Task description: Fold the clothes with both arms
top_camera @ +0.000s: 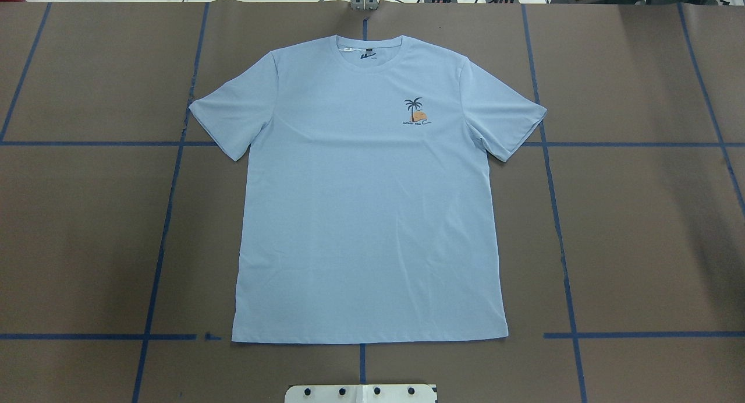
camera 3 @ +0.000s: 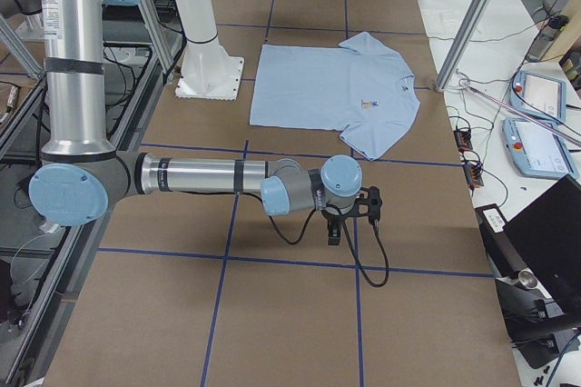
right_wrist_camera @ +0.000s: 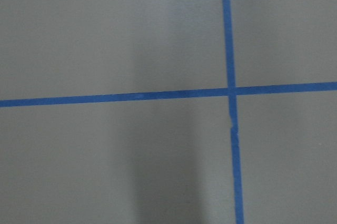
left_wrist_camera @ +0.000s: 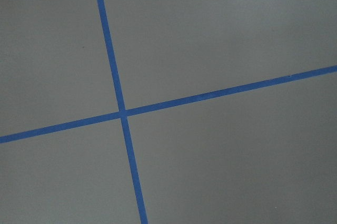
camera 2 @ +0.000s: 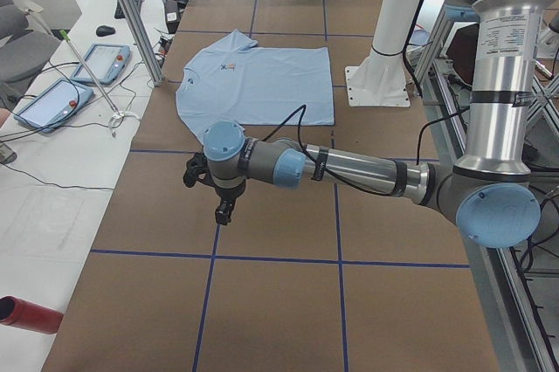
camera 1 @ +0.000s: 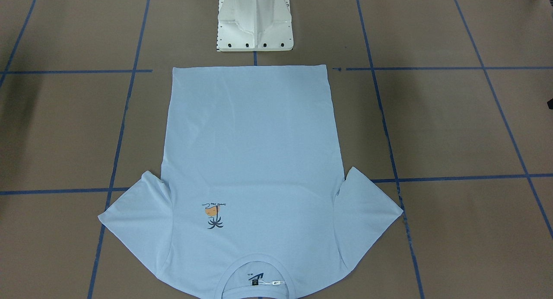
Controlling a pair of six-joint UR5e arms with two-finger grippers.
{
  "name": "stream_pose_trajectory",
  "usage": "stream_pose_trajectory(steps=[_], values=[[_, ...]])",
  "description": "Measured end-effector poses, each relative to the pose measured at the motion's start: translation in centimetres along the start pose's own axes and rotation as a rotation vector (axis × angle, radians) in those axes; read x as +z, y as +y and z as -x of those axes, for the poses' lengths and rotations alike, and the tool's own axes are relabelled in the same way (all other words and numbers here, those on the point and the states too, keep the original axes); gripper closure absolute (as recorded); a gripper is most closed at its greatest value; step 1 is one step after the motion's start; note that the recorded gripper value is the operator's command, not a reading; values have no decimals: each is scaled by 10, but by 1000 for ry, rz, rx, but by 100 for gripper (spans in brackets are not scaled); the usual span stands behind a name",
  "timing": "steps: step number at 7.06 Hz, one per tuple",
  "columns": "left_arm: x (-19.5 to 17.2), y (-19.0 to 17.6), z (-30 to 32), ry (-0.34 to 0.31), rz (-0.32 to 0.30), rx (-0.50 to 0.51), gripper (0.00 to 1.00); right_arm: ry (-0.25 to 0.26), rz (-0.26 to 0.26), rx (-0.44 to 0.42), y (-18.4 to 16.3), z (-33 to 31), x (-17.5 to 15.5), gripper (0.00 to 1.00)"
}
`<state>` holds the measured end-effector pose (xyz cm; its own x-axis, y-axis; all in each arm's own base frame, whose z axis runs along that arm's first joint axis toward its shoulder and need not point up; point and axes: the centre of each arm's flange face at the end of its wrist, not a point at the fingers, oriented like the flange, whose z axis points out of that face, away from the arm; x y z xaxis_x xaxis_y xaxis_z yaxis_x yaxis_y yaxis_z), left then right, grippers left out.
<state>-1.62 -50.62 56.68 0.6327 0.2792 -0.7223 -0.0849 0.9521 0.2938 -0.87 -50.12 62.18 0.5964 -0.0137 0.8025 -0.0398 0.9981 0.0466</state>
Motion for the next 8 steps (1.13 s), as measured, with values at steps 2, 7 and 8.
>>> stream_pose_trajectory(steps=[2,7,8], values=[[-2,16,-6,27,-66,75,0,-33,1,-87,-28,38,33,0],[-12,19,-24,89,-132,161,0,37,-113,32,-131,196,109,0],[-13,23,-27,115,-132,164,0,50,-157,59,-138,228,120,0]])
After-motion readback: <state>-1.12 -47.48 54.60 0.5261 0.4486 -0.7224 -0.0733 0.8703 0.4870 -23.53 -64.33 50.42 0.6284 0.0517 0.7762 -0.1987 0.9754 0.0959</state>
